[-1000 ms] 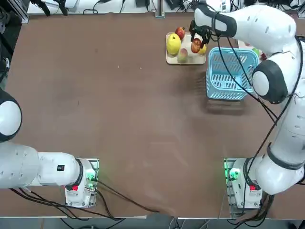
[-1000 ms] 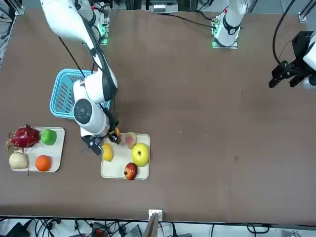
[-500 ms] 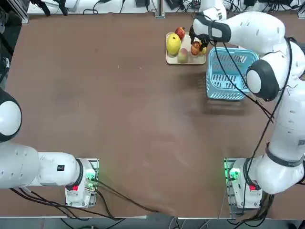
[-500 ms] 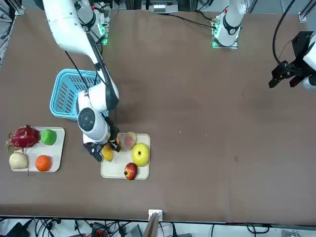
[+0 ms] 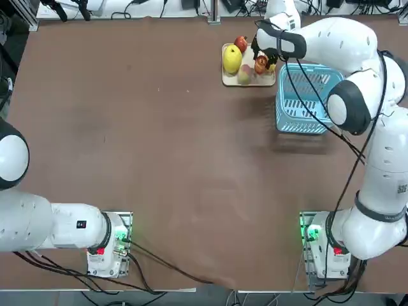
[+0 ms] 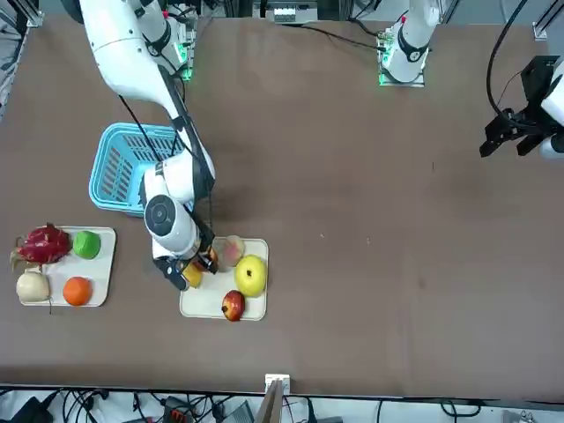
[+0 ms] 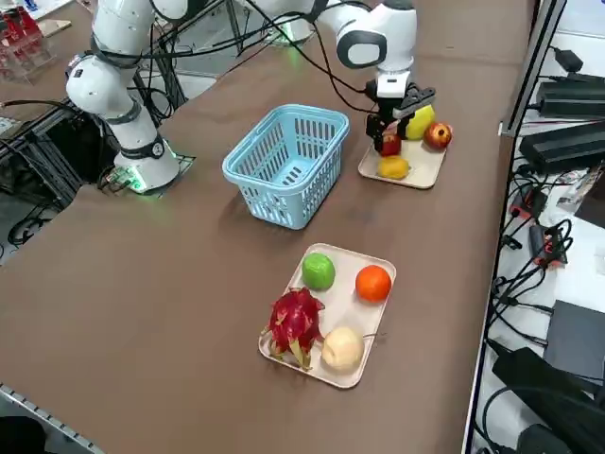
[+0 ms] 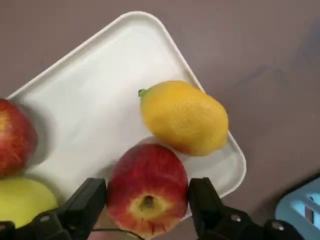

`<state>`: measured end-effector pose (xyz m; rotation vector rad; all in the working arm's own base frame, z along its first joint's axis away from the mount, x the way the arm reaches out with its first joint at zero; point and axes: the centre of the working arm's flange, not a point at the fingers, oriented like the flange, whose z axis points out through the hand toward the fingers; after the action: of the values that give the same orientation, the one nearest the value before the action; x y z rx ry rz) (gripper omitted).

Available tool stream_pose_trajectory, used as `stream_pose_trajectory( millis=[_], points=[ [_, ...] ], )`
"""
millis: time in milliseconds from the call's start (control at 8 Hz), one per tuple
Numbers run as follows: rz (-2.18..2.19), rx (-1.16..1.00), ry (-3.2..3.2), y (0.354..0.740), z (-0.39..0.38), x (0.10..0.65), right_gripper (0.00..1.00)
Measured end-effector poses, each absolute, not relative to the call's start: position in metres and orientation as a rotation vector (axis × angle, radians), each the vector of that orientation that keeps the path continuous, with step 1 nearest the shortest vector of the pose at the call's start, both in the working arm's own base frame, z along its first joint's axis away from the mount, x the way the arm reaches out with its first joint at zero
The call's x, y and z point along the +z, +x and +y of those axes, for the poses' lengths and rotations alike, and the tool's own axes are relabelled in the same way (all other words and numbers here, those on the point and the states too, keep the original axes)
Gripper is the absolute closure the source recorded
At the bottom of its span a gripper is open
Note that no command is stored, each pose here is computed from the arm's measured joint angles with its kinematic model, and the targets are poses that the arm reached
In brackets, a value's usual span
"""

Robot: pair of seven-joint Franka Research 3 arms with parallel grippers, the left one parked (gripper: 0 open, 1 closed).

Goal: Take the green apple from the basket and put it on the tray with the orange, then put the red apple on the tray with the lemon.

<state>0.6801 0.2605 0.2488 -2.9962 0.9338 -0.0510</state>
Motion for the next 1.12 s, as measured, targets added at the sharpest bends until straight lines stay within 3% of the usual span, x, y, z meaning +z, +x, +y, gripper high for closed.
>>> stream_pose_trajectory(
  millis=[1125],
  points=[
    [0.976, -0.068, -2.973, 0.6819, 0.2615, 0.2514, 0.0]
  ],
)
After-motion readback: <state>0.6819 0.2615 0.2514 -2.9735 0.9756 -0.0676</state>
